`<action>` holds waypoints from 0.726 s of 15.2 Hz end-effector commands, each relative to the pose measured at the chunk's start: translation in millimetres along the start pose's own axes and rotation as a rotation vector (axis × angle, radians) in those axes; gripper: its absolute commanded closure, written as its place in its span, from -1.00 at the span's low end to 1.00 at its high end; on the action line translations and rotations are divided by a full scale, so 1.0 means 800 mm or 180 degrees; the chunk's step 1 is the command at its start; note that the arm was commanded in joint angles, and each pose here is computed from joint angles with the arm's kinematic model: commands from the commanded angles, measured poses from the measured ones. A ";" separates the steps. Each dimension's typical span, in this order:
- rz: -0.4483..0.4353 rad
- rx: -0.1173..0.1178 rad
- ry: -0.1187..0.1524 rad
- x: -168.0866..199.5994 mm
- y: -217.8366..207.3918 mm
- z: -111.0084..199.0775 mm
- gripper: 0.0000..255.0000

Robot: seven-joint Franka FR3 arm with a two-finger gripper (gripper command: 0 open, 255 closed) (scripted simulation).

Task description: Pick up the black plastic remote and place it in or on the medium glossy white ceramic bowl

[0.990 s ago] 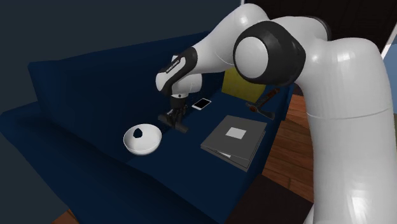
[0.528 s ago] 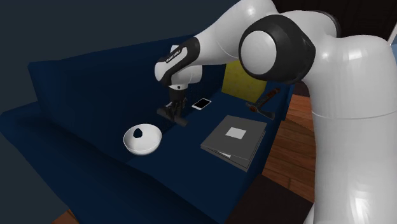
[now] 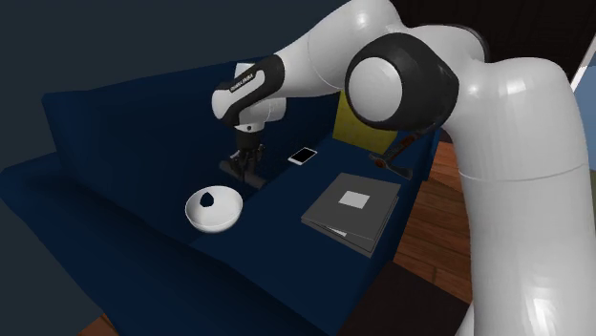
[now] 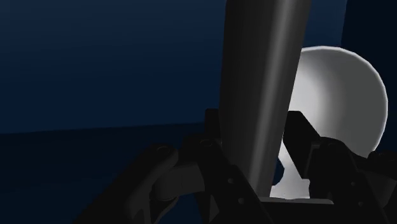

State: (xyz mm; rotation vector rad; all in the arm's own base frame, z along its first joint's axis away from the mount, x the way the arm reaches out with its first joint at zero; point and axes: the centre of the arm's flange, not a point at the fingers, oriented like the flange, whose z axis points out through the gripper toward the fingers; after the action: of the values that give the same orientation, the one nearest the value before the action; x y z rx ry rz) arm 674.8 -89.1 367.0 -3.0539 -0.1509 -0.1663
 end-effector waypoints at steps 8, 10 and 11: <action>0.0003 0.0000 0.0001 0.087 -0.097 0.035 1.00; 0.0003 0.0000 0.0001 0.085 -0.096 0.048 1.00; 0.0003 0.0000 0.0001 0.085 -0.096 0.055 1.00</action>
State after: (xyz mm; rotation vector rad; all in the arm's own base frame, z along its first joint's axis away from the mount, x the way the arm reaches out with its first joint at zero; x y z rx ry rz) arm 735.1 -7.3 334.9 -3.0554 -0.1440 -0.1218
